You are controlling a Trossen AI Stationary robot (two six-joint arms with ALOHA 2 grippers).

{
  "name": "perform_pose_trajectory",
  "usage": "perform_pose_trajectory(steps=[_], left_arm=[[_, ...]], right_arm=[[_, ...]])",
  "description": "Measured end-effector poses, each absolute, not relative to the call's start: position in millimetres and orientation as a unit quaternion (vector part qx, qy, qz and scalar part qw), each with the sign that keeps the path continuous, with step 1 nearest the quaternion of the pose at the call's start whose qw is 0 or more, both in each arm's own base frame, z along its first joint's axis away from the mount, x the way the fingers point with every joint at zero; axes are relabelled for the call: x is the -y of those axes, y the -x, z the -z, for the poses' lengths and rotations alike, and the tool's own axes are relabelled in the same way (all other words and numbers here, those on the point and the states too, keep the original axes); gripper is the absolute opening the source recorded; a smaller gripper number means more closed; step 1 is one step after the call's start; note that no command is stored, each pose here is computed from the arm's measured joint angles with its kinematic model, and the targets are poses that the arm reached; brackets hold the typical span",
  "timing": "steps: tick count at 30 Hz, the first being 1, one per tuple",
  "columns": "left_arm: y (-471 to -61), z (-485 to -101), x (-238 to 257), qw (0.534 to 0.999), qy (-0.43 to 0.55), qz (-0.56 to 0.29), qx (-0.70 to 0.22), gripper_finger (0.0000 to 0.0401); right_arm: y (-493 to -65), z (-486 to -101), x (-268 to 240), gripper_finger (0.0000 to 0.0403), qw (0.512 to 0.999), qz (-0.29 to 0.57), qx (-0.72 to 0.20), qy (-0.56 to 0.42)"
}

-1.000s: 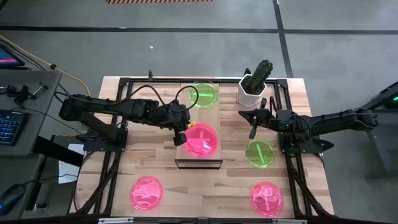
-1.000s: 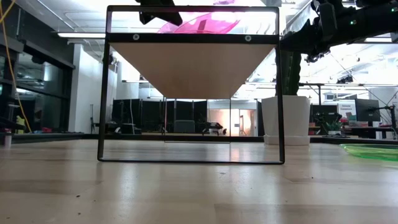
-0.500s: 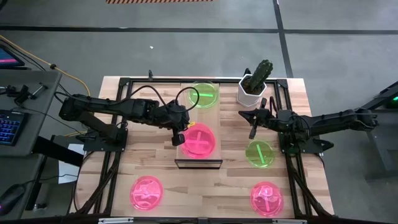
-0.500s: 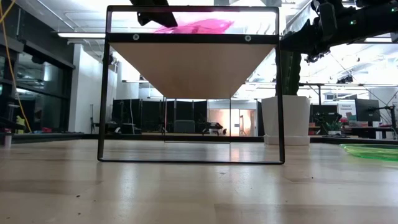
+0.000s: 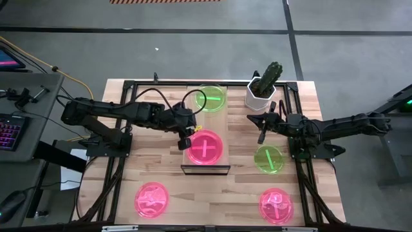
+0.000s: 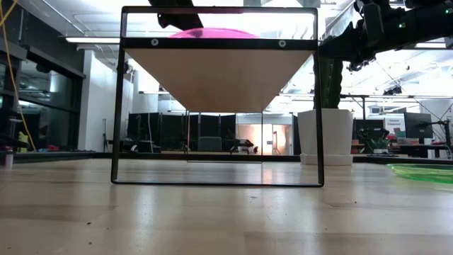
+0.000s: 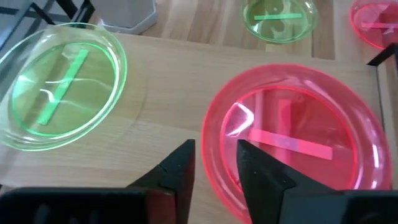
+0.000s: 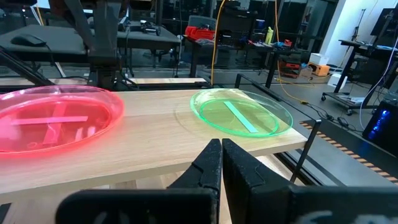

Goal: Place and stack plates onto a shelf
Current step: Stack the green plate on top of the green plate on the shelf

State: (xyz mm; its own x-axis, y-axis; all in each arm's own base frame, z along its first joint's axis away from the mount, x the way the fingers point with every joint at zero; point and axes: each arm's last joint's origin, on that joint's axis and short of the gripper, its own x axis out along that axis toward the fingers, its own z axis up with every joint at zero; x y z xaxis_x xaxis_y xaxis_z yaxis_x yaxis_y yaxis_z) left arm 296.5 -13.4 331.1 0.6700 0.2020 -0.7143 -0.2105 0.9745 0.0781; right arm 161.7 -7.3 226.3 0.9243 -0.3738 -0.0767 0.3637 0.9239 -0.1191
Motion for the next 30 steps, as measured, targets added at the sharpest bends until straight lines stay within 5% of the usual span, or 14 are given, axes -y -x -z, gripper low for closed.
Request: perform_pose_trajectory(steps=[10,23,30], left_arm=[[-280,-338,2,0.917,-0.024,-0.142,-0.371,0.0136],[-224,-276,2,0.990,-0.015,-0.128,-0.059,0.0136],[-210,-258,0,0.996,-0.031,-0.077,-0.029,0.0136]], right_arm=[[-162,-225,7,0.0000,0.979,0.188,-0.057,0.048],[-161,-223,7,0.0000,0.979,0.187,-0.063,0.048],[-162,-227,9,0.0005,0.980,0.197,-0.040,0.005]])
